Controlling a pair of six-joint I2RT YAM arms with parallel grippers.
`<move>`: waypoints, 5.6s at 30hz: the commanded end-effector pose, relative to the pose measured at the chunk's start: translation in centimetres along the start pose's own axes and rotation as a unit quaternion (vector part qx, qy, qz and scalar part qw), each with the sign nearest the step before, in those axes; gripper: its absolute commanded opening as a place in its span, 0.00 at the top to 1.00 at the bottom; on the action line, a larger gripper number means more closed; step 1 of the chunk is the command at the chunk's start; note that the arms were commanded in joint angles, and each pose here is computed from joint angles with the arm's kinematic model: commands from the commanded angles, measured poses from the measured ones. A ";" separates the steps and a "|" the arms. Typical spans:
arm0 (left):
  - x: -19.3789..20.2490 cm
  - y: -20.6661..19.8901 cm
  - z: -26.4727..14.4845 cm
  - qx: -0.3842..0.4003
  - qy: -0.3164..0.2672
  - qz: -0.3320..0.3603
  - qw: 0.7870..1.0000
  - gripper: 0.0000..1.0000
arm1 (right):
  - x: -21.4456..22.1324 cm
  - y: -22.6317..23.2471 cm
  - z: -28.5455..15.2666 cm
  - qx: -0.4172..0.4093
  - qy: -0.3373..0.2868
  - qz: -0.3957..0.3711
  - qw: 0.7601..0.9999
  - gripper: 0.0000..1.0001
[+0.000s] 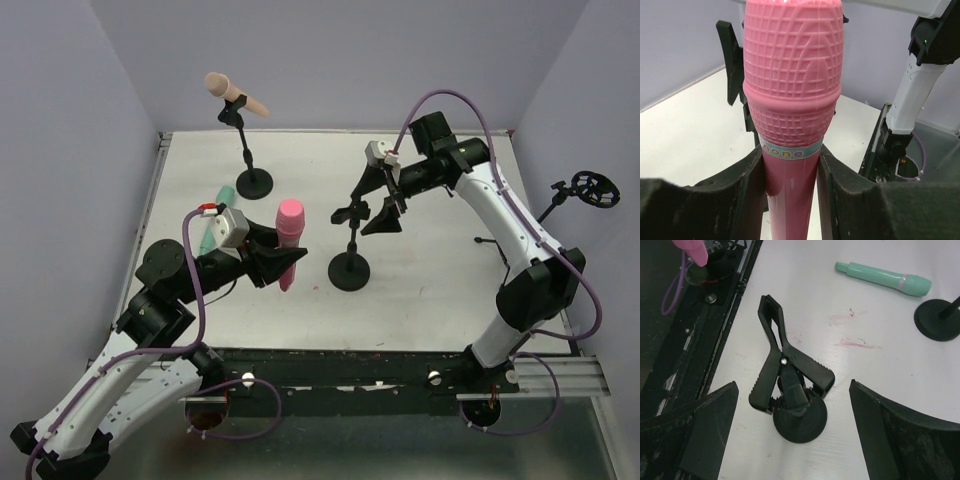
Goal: Attach the microphones to the stand
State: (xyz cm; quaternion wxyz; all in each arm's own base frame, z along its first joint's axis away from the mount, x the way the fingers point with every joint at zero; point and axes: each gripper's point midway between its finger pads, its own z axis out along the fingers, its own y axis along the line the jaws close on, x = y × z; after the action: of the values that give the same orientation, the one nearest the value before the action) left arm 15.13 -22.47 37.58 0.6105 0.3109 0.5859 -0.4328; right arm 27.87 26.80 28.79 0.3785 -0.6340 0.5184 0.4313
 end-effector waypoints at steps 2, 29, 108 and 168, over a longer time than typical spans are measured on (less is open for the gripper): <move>-1.2 0.3 0.1 -0.009 -0.024 0.006 1.000 1.00 | -0.8 0.1 1.8 -0.018 0.002 -0.009 1.000 0.00; -0.2 -0.1 -0.3 -0.003 -0.031 -0.015 0.999 1.00 | 1.9 0.9 1.1 0.022 -0.065 0.043 0.997 0.01; -0.7 -0.9 0.0 0.020 -0.043 -0.040 0.998 1.00 | 7.3 3.4 -1.3 0.106 -0.099 0.028 0.989 0.16; -3.6 1.0 8.7 0.080 -0.033 0.046 0.995 1.00 | -0.7 3.1 -0.6 0.006 -0.084 0.037 0.996 0.78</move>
State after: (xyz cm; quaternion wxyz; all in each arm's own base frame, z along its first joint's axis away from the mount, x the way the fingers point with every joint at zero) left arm 20.11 -27.78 39.36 0.6095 0.3474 0.5618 -0.4384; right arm 25.70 26.00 28.77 0.4115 -0.5758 0.5139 0.4848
